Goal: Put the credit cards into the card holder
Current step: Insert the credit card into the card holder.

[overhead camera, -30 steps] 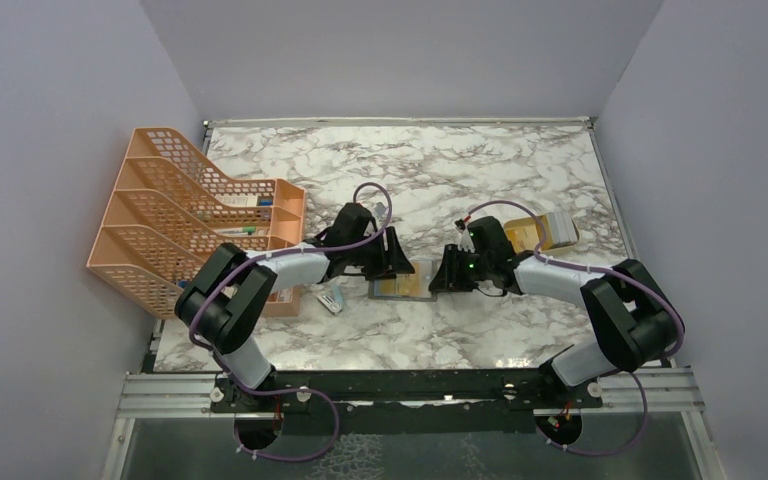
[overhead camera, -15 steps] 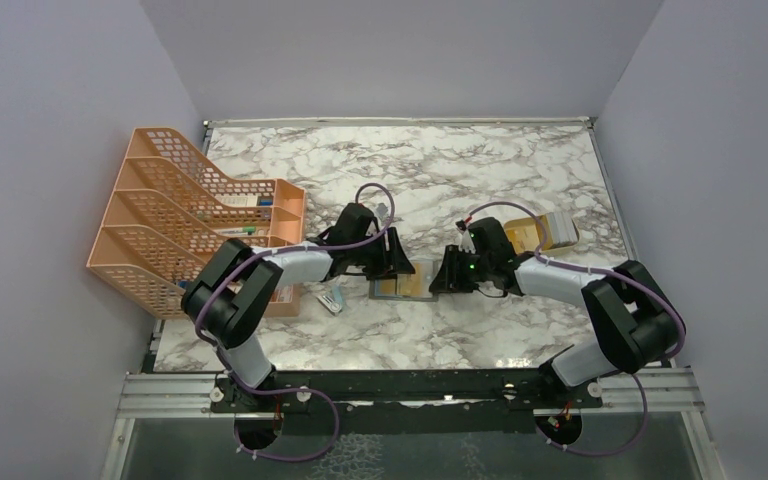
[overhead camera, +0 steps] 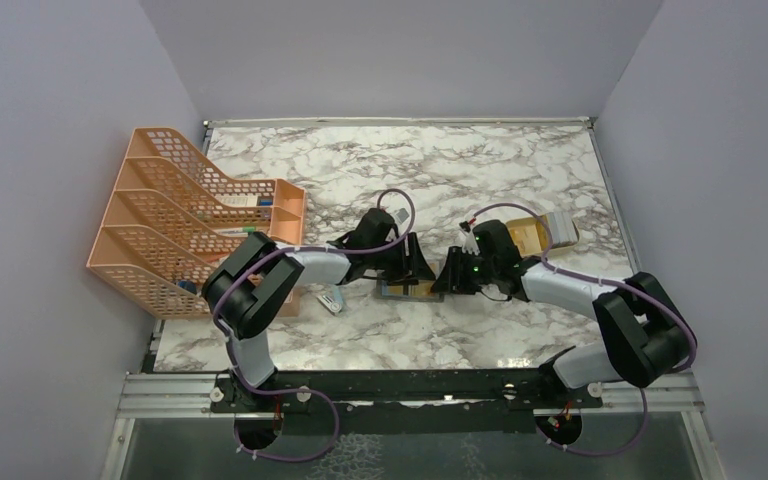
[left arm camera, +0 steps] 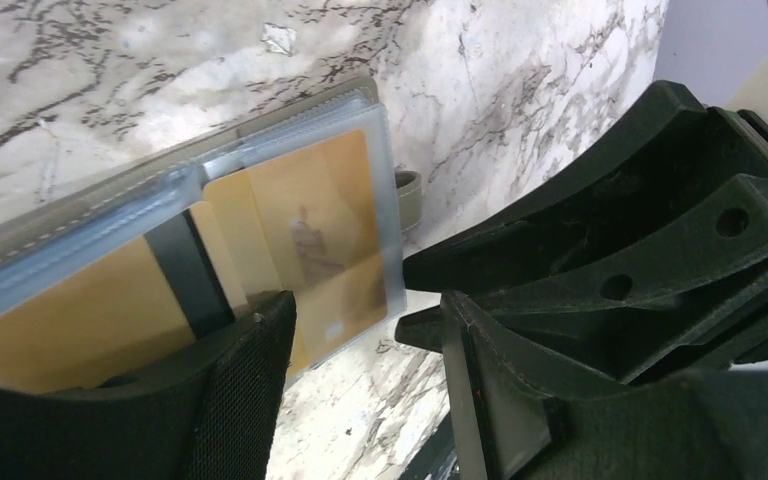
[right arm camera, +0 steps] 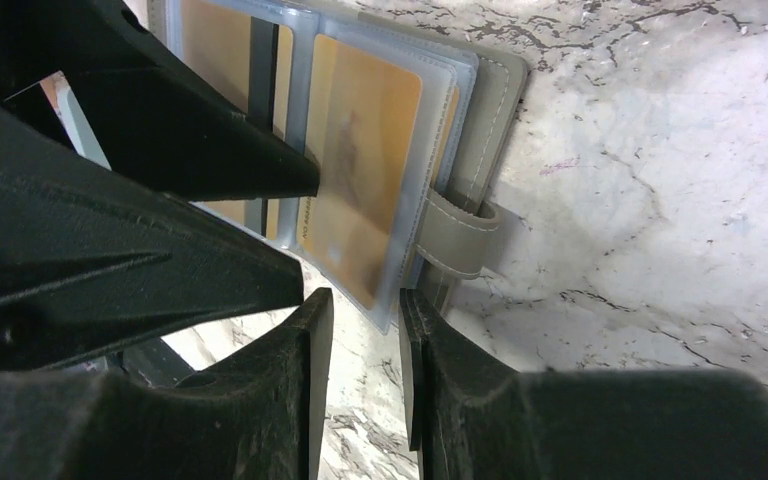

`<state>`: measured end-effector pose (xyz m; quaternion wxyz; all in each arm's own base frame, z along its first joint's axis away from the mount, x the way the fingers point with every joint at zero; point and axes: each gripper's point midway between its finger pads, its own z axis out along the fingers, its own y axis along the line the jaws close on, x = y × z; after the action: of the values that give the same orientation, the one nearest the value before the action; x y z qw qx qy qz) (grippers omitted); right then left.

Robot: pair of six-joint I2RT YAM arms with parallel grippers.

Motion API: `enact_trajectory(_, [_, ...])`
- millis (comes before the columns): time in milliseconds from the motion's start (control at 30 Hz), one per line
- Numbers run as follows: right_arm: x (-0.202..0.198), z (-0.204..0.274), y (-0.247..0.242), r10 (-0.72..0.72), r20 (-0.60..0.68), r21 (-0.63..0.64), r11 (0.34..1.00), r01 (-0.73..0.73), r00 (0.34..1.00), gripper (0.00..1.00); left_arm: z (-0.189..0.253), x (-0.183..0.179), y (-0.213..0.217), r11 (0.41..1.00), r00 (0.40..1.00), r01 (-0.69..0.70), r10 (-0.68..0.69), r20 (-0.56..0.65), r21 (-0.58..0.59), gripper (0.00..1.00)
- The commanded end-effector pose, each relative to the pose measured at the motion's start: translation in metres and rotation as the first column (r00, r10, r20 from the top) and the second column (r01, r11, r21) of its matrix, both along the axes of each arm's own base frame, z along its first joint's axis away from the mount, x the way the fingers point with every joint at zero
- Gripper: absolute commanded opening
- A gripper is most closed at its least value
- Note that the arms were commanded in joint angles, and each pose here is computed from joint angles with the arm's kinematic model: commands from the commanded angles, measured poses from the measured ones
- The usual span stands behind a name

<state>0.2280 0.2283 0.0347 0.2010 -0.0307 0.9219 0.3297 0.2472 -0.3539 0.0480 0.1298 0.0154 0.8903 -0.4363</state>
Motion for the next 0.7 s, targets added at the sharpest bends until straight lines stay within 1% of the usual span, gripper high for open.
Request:
enact_trajectory(0, [0.000, 0.002, 0.000, -0.002, 0.017, 0.000, 1.000, 0.002, 1.000, 0.31, 0.018, 0.005, -0.010, 0.999, 0.999, 0.001, 0.000, 0.039, -0.043, 0.58])
enact_trajectory(267, [0.001, 0.004, -0.003, -0.005, 0.036, -0.013, 1.000, 0.005, 0.999, 0.31, 0.042, 0.006, 0.000, 1.000, 0.994, -0.012, 0.013, 0.109, -0.013, 0.59])
enact_trajectory(367, [0.004, 0.007, -0.008, -0.024, 0.052, -0.032, 0.999, 0.025, 0.998, 0.36, 0.039, 0.010, 0.012, 0.997, 0.992, -0.039, 0.031, 0.123, 0.066, 0.60])
enact_trajectory(433, [0.004, 0.008, -0.009, -0.029, 0.056, -0.035, 0.999, 0.031, 0.998, 0.37, 0.034, 0.012, 0.020, 0.991, 0.992, -0.049, 0.034, 0.118, 0.125, 0.59])
enact_trajectory(533, [0.004, 0.007, -0.009, -0.038, 0.049, -0.037, 0.999, 0.040, 0.998, 0.37, 0.034, 0.011, 0.022, 0.992, 0.992, -0.036, 0.020, 0.128, 0.123, 0.61])
enact_trajectory(600, [0.004, 0.005, -0.008, -0.033, 0.047, -0.033, 0.999, 0.034, 0.998, 0.35, 0.035, 0.008, 0.019, 0.995, 0.991, -0.019, 0.006, 0.130, 0.095, 0.63])
enact_trajectory(667, [0.005, 0.002, -0.007, -0.022, 0.042, -0.036, 0.999, 0.023, 0.999, 0.27, 0.034, 0.008, 0.018, 0.996, 0.992, -0.012, 0.000, 0.125, 0.093, 0.64])
